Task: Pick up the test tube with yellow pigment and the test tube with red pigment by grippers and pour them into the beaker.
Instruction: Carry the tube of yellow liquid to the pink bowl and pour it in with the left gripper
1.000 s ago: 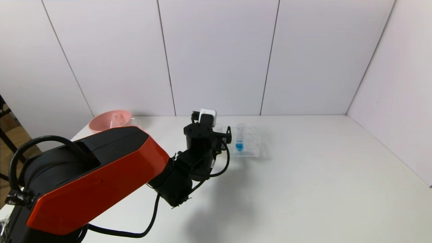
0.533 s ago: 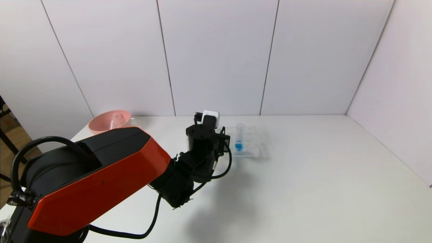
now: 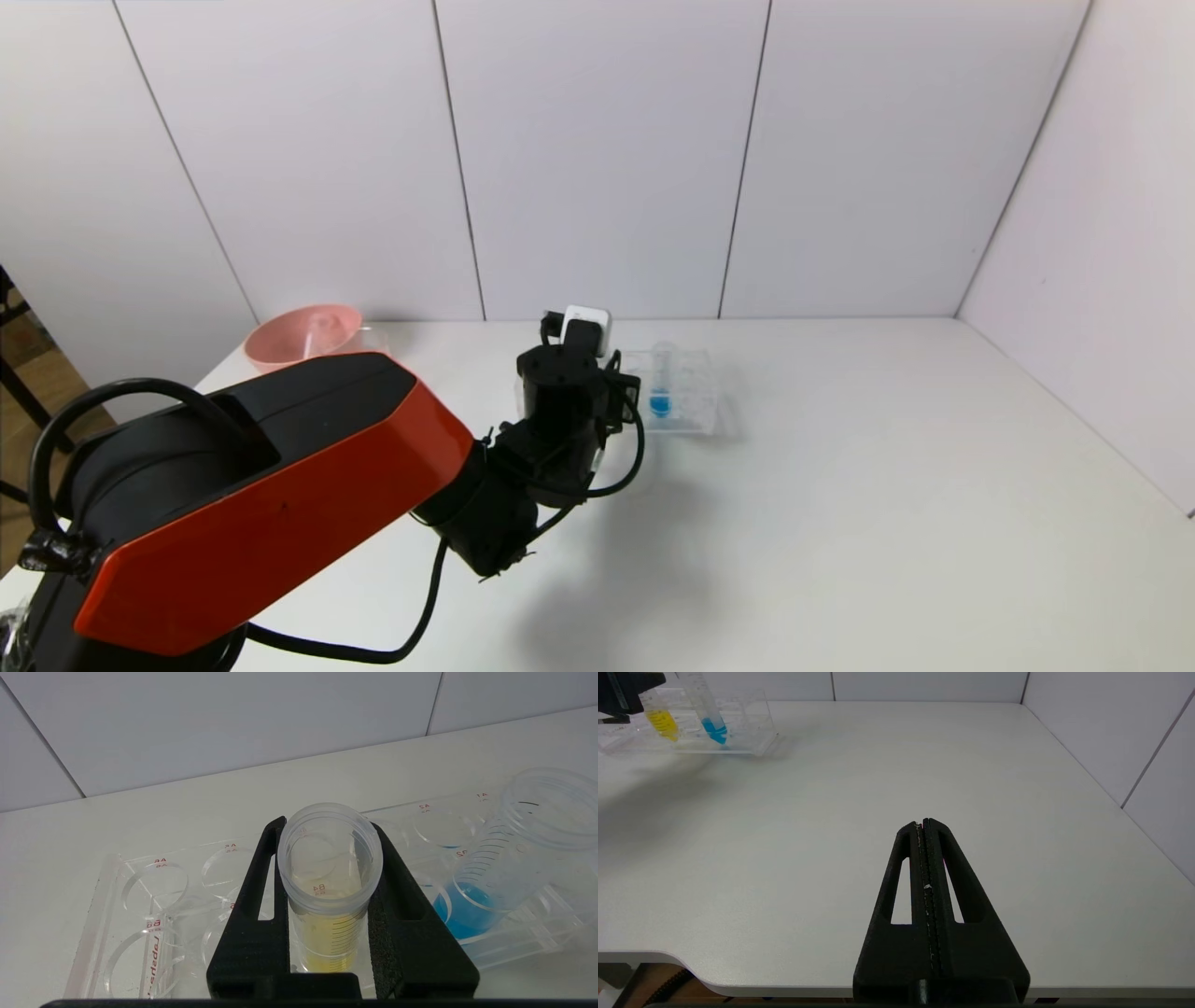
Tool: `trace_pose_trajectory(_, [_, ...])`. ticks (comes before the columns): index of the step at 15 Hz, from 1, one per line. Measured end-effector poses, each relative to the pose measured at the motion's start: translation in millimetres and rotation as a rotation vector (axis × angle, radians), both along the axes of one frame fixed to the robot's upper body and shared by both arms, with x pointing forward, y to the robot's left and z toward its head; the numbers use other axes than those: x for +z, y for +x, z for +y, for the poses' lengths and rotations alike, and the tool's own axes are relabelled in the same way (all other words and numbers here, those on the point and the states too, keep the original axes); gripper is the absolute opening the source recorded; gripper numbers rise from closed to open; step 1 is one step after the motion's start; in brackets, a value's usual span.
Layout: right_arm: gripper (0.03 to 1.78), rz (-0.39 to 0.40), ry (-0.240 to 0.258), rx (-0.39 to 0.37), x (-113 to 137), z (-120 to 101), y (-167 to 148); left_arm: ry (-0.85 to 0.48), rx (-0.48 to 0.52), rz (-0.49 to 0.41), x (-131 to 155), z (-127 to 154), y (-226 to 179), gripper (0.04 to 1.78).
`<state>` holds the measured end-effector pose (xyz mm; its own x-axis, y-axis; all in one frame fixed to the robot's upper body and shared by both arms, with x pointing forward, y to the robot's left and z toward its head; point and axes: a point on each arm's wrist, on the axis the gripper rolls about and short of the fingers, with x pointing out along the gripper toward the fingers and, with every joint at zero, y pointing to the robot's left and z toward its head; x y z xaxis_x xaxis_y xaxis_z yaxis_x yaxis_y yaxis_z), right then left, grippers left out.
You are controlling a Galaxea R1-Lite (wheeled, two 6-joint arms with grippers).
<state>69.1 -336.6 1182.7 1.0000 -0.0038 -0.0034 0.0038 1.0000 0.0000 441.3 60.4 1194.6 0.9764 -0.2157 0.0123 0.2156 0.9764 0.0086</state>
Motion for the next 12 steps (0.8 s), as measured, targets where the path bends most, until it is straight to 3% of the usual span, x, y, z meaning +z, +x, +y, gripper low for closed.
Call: trace_pose_trajectory(12, [0.11, 0.000, 0.000, 0.000, 0.0, 0.0, 0.0, 0.020, -0.003, 0.002, 7.7, -0.9, -3.1, 0.48])
